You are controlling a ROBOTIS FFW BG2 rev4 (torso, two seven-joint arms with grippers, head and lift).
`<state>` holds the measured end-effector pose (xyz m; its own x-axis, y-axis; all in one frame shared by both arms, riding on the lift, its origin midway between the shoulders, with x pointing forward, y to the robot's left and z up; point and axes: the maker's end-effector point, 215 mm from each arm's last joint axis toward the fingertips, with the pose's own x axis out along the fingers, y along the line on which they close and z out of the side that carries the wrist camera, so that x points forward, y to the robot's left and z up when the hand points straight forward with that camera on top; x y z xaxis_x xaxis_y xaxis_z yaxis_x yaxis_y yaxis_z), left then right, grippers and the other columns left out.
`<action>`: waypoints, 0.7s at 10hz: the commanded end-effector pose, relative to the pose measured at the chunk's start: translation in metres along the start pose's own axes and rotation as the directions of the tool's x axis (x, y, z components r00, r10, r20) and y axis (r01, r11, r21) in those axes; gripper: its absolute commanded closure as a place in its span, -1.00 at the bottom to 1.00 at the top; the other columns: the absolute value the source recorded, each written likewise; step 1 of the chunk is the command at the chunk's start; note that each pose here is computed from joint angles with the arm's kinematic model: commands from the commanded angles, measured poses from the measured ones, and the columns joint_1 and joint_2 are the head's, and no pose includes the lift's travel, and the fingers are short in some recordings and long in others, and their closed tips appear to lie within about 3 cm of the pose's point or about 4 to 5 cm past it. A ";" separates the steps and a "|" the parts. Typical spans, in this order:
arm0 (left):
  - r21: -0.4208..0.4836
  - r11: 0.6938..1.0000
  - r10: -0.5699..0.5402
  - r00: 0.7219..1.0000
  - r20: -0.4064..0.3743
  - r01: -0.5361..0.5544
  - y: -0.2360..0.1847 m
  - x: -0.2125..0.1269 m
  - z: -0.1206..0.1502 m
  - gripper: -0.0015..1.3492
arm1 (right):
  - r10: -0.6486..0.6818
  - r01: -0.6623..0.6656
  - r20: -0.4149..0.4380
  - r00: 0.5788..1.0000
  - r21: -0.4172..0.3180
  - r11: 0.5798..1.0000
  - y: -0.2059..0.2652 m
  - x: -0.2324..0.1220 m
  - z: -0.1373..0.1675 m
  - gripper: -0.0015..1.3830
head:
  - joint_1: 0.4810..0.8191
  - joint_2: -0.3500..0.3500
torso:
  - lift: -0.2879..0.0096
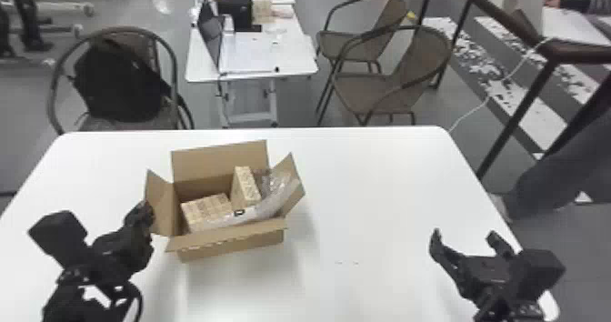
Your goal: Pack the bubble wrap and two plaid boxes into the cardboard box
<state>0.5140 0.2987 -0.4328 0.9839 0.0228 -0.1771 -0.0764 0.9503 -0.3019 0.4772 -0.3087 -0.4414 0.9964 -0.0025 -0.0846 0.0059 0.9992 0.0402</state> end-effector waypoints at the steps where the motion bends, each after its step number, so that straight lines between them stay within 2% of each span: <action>1: -0.017 0.995 0.103 0.994 0.023 -0.103 0.022 -0.008 -0.001 0.81 | 0.003 -0.003 0.000 1.000 -0.001 1.000 0.002 0.001 0.001 -0.81 | 0.27 -0.05 | 0.68; 2: -0.049 0.977 0.212 0.976 0.053 -0.209 0.044 -0.018 0.001 0.81 | 0.006 -0.006 -0.001 1.000 -0.003 1.000 0.003 0.001 0.002 -0.81 | 0.27 0.00 | 0.68; 4: -0.104 0.933 0.357 0.926 0.125 -0.346 0.083 -0.037 0.011 0.81 | 0.012 -0.012 -0.003 1.000 -0.007 1.000 0.005 0.002 0.002 -0.81 | 0.27 0.16 | 0.68; 5: -0.131 0.901 0.430 0.890 0.152 -0.413 0.097 -0.049 0.016 0.81 | 0.014 -0.014 -0.006 1.000 -0.008 1.000 0.005 0.001 0.002 -0.81 | 0.27 0.23 | 0.68; 6: -0.177 0.857 0.514 0.833 0.204 -0.485 0.107 -0.064 0.023 0.81 | 0.016 -0.016 -0.009 1.000 -0.008 1.000 0.006 0.001 0.001 -0.81 | 0.27 0.27 | 0.68; 7: -0.239 0.800 0.598 0.764 0.242 -0.550 0.112 -0.079 0.026 0.81 | 0.019 -0.019 -0.013 1.000 -0.007 1.000 0.007 0.001 0.000 -0.81 | 0.27 0.34 | 0.68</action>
<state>0.4333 0.4184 -0.4351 0.7488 0.6510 -0.1242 -0.6487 0.6817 -0.3383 0.4786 -0.3024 -0.4409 0.9954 0.0156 -0.0946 -0.0124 0.9993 0.0345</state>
